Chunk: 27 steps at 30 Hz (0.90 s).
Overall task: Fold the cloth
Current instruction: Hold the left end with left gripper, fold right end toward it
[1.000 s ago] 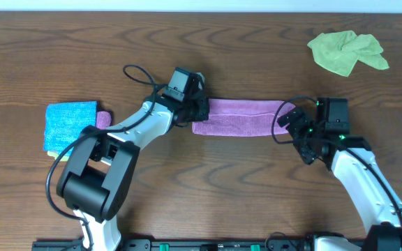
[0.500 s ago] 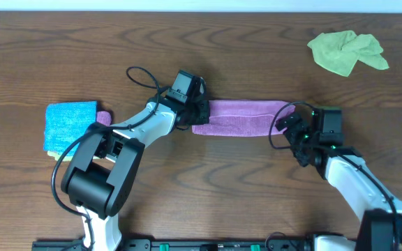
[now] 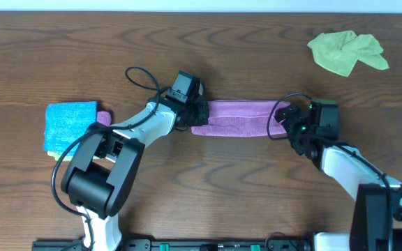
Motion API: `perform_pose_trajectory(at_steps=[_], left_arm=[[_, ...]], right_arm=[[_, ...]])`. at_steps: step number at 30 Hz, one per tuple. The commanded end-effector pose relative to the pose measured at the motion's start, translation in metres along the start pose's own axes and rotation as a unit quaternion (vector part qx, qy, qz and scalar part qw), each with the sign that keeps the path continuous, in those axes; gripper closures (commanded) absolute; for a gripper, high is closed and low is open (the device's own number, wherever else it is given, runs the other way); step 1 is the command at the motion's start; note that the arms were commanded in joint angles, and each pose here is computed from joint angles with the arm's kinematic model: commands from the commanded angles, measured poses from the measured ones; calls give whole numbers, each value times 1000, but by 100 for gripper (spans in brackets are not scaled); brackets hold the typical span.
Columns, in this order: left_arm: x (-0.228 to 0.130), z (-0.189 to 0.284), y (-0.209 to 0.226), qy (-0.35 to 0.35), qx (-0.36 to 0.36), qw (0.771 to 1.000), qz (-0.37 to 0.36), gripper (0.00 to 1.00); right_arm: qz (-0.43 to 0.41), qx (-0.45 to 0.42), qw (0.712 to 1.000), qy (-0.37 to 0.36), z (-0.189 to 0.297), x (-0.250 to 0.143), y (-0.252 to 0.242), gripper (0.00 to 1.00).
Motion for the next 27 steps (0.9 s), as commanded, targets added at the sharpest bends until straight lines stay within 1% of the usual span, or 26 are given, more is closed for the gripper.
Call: perform_pose_trajectory(at_steps=[1,4,8,9,12,14,17,19,20,21,22,23,27], left_arm=[[5,1,0,-7,9,1000,-6,94],[5,1,0,-7,9,1000,-5,94],[5,1,0,-7,9,1000,-5,94],[5,1,0,-7,9,1000,-5,94],[5,1,0,-7,9,1000,-5,94],[5,1,0,-7,9,1000,-6,94],[5,1,0,-7,9,1000,-6,94],[5,1,0,-7,9,1000,-6,94],[5,1,0,-7,9,1000,-6,94],[5,1,0,-6,10,1000,-5,94],[5,1,0,-6,11,1000,-5,94],[4,1,0,-5,12,1000,-5,94],[3,1,2,1,19,1000,-3,94]], right_arm=[[-18,-72,997,21,-18,-9,-35,8],[-19,-78,996,24,-23,-10,-38,11],[-17,-87,996,25,-27,-11,-42,20],[-13,-91,996,22,-28,-10,-43,23],[8,-92,996,19,-28,-9,-43,39],[17,-92,995,18,-28,-9,-43,44],[25,-93,995,17,-28,-9,-43,50],[34,-92,995,18,-28,-9,-43,58],[38,-92,995,18,-28,-9,-43,64],[43,-92,995,19,-28,-9,-43,78],[47,-92,994,19,-28,-9,-43,89],[50,-92,994,20,-28,-9,-43,94],[70,-91,993,22,-28,-9,-43,98]])
Point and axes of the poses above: each gripper's point midway between its finger pads, its own z axis back along the fingers, its own y axis along the line the jaws close on, x = y × z, the point moved 10 cm from there along z, back along the fingers, and after that the axes turned 7 degrees about -z, right-handed, at the moved point
